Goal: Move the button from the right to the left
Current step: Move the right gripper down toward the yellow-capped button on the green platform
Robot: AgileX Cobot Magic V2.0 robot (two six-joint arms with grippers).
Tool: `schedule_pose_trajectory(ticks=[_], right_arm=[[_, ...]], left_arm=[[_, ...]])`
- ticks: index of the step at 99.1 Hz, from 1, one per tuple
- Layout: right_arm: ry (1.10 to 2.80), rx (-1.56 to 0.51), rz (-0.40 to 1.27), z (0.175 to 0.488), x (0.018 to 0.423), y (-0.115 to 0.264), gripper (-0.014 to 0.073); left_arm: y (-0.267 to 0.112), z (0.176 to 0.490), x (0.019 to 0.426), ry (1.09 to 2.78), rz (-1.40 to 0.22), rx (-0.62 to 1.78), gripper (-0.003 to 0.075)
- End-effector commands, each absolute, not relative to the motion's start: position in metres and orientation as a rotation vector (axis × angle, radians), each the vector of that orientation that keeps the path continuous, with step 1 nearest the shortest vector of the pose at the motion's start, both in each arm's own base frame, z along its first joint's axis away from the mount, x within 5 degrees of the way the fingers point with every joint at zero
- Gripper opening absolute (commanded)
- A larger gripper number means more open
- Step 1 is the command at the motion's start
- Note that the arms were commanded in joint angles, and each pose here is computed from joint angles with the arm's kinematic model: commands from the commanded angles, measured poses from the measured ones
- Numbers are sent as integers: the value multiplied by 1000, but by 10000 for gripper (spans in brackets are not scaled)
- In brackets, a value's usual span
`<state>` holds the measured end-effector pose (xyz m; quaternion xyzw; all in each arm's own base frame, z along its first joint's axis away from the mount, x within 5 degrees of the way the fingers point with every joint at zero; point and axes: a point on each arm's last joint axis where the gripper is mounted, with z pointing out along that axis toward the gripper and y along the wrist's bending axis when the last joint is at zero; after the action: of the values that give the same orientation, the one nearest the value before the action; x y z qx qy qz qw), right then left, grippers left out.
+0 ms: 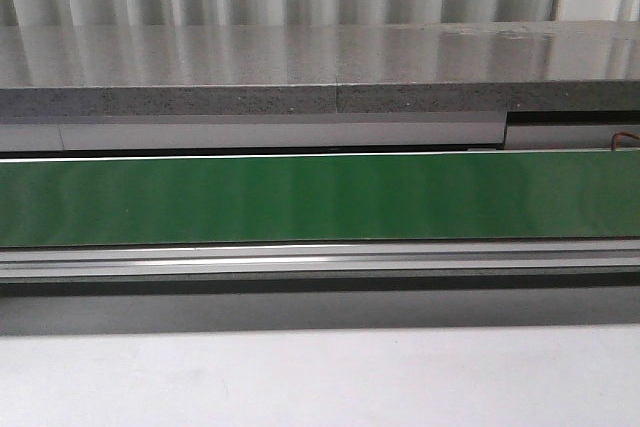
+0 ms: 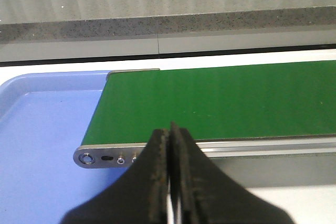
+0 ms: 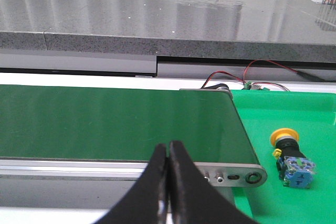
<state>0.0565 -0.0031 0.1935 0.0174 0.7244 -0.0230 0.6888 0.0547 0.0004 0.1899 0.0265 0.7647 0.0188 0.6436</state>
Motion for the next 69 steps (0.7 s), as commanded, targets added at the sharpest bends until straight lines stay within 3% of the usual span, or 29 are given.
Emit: schedule_pose_trajectory(ticks=[1,69], right_arm=[[1517,28,-67,207,55,-3,-68],[1514,23,-72,210,54,-3,-68]], left_arm=[[0,190,54,1654,23,51,-20],[0,190,54,1654,23,51,-20]])
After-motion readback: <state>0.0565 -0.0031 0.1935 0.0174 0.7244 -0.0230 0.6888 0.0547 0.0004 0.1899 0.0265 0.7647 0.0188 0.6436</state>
